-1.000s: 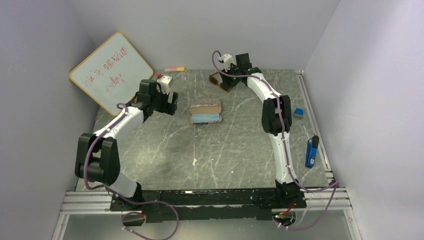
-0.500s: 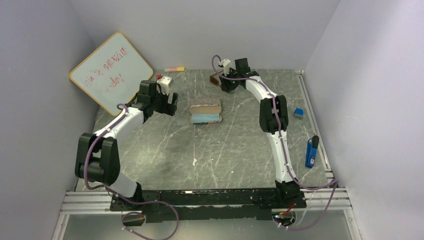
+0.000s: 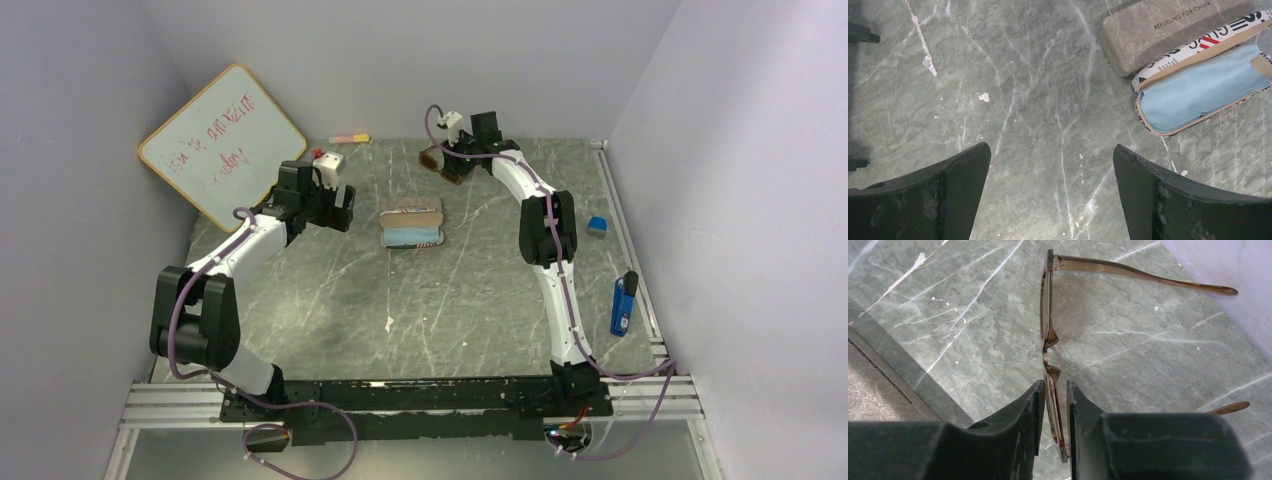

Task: Organize the sunglasses
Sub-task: Pick up the sunglasses from the center of the board.

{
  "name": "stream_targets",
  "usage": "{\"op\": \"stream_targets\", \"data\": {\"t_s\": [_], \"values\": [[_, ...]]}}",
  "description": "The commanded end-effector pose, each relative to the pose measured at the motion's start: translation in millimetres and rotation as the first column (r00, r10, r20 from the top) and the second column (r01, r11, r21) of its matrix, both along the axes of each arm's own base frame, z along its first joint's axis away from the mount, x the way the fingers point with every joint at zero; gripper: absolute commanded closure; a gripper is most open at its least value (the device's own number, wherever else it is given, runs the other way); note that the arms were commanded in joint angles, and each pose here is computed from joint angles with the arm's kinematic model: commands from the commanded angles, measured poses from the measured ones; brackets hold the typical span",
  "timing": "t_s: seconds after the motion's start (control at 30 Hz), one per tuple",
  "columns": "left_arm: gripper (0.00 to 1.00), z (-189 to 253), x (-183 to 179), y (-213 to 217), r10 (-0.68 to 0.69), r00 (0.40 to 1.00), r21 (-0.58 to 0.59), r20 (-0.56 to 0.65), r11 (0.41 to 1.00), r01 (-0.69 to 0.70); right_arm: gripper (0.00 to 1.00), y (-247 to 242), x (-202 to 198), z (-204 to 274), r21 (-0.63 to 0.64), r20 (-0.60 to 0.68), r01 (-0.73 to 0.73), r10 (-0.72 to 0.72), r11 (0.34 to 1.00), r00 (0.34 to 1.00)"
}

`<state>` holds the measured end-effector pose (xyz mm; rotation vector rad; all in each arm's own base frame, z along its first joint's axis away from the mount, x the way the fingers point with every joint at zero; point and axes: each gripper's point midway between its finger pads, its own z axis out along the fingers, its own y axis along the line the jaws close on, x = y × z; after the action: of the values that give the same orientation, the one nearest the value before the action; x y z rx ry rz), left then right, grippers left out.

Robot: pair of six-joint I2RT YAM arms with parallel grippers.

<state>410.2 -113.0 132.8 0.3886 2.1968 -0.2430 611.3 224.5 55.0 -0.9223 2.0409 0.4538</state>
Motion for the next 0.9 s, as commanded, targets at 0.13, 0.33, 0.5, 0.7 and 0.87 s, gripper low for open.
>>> {"op": "stream_targets", "data": {"t_s": [0.13,0.33,0.5,0.7,0.87], "values": [[0.04,12,4,-1,-0.005,0.999,-0.028,0.044,1.0,0.006,0.91,3,-2,33,0.024,0.062,-0.044,0.042,0.999,0.997],[0.04,17,4,-2,-0.007,0.999,-0.034,0.05,0.999,0.009,1.0,4,-13,67,0.039,0.088,-0.071,0.067,0.997,0.994],[0.04,39,5,-7,-0.028,0.997,-0.051,0.078,0.998,0.032,1.0,1,-47,124,0.045,0.136,-0.116,0.109,0.992,0.985],[0.04,83,3,-14,-0.083,0.986,-0.061,0.143,0.994,0.092,1.0,-10,-122,192,0.01,0.195,-0.198,0.192,0.98,0.962],[0.04,129,3,-22,-0.157,0.961,-0.026,0.226,0.986,0.167,1.0,-3,-207,219,-0.042,0.234,-0.329,0.329,0.943,0.915]]}}
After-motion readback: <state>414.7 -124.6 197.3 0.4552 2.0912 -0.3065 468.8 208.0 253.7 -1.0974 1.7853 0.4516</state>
